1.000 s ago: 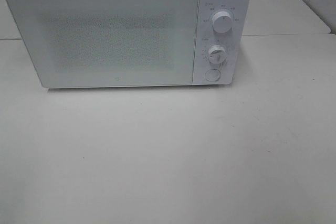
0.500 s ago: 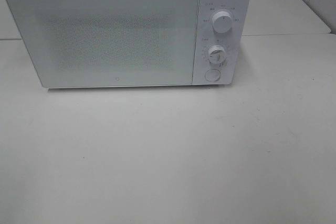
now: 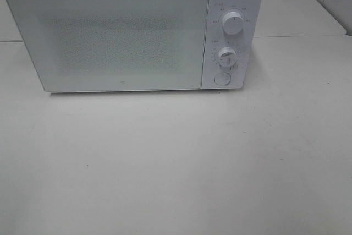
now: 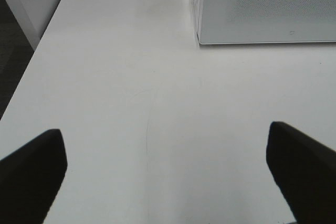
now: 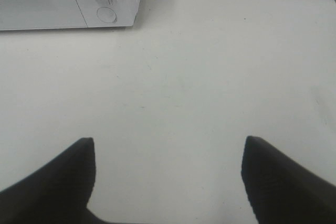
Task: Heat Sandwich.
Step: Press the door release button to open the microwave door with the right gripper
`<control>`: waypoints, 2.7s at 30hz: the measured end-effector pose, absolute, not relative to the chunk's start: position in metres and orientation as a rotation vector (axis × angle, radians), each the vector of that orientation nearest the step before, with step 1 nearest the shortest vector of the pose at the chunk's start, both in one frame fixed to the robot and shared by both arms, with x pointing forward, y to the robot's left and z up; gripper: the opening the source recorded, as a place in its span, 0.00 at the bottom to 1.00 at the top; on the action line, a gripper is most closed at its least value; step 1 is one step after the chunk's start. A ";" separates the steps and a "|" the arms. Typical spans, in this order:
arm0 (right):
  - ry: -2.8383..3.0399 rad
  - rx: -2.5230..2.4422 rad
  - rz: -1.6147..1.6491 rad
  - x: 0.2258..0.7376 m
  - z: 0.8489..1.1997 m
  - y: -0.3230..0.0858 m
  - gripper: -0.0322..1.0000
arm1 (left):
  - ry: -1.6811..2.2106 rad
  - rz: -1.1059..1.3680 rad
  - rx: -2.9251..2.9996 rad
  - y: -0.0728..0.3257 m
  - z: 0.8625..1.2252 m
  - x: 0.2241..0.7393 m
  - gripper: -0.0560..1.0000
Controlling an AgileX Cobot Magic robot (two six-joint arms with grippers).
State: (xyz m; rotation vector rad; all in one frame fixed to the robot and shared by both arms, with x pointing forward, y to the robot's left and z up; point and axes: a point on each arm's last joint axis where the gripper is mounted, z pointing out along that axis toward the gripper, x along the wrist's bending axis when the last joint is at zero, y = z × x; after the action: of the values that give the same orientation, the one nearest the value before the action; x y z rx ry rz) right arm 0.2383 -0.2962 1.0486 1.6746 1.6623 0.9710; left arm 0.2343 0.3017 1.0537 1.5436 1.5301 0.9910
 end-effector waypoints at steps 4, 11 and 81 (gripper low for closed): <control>1.680 1.695 0.950 0.248 1.053 -0.296 0.75 | 1.530 0.991 1.544 0.302 1.054 0.234 0.98; 1.552 1.574 1.082 0.272 1.069 -0.294 0.75 | 1.530 0.991 1.544 0.302 1.054 0.234 0.98; 1.557 1.364 1.118 0.436 0.917 -0.200 0.75 | 1.530 0.991 1.544 0.302 1.054 0.234 0.98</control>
State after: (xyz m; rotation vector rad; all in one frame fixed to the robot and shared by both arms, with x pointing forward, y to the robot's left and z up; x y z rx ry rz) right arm 0.4359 -0.2002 0.9173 1.3643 1.5570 1.1184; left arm 0.2343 0.3017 1.0537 1.5436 1.5301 0.9910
